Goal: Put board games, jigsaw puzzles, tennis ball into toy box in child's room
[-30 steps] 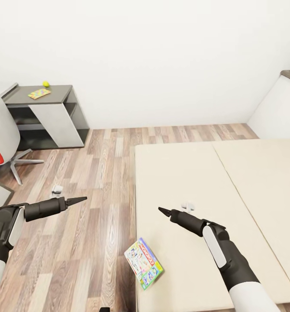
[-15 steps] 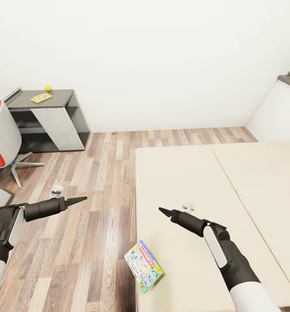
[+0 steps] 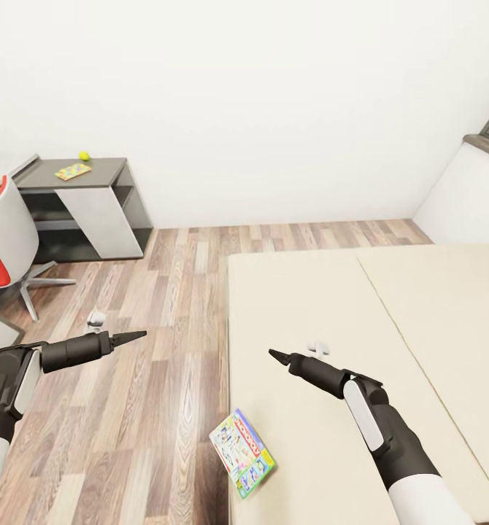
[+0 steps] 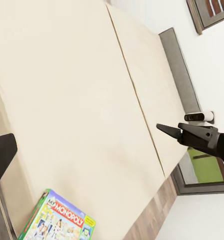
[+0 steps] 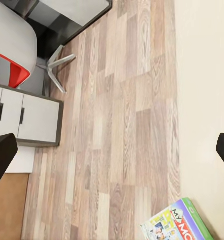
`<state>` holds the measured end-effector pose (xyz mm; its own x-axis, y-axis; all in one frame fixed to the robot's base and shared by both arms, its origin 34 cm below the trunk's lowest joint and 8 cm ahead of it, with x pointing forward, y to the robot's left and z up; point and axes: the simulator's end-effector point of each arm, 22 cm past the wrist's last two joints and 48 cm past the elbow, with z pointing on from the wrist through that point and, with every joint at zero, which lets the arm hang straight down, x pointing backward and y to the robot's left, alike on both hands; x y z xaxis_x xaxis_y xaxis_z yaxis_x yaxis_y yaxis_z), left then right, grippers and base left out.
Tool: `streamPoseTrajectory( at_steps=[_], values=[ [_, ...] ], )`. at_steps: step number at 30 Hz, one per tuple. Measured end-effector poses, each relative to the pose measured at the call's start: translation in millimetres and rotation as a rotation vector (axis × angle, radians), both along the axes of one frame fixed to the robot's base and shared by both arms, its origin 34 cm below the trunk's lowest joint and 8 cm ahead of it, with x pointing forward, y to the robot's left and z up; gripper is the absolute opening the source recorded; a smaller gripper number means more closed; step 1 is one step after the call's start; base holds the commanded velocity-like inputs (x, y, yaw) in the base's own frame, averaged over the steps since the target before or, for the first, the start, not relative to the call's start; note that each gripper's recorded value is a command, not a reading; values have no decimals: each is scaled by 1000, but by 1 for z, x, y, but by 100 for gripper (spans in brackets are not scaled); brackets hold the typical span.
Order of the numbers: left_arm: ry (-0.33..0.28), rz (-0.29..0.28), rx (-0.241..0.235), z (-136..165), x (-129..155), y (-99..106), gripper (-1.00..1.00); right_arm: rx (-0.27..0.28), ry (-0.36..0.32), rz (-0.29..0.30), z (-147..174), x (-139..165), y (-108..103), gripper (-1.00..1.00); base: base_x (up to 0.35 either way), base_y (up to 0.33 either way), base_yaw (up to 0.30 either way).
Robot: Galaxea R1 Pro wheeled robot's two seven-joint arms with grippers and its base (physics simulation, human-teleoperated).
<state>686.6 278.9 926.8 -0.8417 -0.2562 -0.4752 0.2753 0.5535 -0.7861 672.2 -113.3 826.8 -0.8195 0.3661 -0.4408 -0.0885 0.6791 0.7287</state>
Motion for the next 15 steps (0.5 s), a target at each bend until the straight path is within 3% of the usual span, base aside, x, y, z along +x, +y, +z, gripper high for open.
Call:
streamPoseTrajectory(
  at_steps=[15],
  values=[
    [-25,1,1,14,2,1,100,-7,-22,2,12,3,2,100,0,0,0]
  ],
)
